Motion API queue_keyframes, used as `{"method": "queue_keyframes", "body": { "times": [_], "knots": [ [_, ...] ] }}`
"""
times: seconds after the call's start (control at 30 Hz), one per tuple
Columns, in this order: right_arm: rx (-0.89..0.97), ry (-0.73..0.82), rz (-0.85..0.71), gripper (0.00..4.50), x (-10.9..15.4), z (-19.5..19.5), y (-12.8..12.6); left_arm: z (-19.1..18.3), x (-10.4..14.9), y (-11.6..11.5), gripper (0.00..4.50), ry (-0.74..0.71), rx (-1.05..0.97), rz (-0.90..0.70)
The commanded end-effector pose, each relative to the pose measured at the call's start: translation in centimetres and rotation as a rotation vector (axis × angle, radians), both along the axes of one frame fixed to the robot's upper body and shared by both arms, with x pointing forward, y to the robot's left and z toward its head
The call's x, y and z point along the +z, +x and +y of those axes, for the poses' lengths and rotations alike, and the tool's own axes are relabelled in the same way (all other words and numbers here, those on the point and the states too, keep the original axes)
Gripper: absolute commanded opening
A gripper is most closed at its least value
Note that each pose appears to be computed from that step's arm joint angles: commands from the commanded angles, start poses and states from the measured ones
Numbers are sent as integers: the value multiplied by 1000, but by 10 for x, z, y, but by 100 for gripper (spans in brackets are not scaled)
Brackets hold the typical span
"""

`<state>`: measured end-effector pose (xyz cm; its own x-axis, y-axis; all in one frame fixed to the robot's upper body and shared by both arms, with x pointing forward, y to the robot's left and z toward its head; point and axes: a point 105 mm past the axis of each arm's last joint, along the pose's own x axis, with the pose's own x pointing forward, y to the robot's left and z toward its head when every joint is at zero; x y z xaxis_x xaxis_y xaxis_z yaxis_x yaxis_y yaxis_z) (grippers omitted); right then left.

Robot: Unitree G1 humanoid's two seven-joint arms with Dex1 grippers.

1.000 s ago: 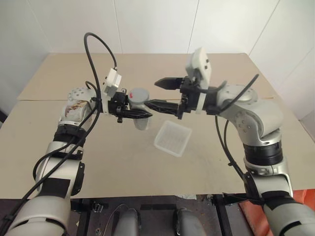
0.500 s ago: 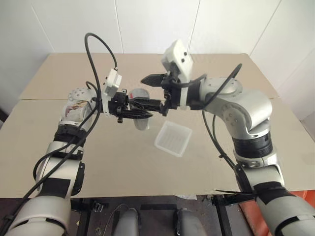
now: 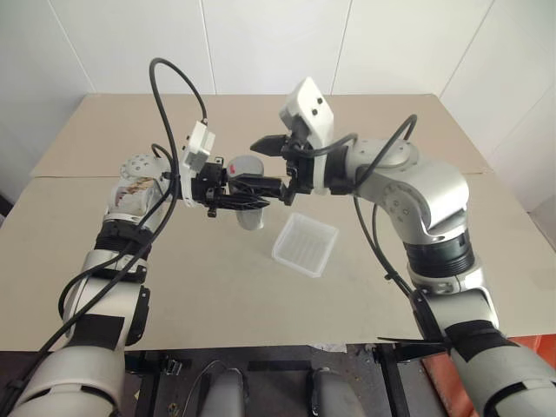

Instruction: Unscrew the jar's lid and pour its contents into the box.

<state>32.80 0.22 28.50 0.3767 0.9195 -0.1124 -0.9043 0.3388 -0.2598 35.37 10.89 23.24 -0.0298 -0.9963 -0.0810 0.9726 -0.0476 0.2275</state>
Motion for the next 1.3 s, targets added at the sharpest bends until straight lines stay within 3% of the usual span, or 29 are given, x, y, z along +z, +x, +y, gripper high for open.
{"method": "queue_keyframes", "body": {
  "times": [0.03,1.07,1.17,1.27,1.3],
  "knots": [
    [-12,24,-65,444,15,-7,-1,-1,18,-1,199,-6,-14,-65],
    [69,26,-45,444,14,5,-11,0,18,-2,199,-3,-12,-67],
    [78,21,-39,388,12,5,-12,0,19,-1,199,-2,-11,-70],
    [79,13,-36,290,10,6,-12,1,20,-1,199,-2,-8,-73],
    [78,13,-36,277,10,6,-11,1,20,-1,199,-3,-7,-73]
  ]
}}
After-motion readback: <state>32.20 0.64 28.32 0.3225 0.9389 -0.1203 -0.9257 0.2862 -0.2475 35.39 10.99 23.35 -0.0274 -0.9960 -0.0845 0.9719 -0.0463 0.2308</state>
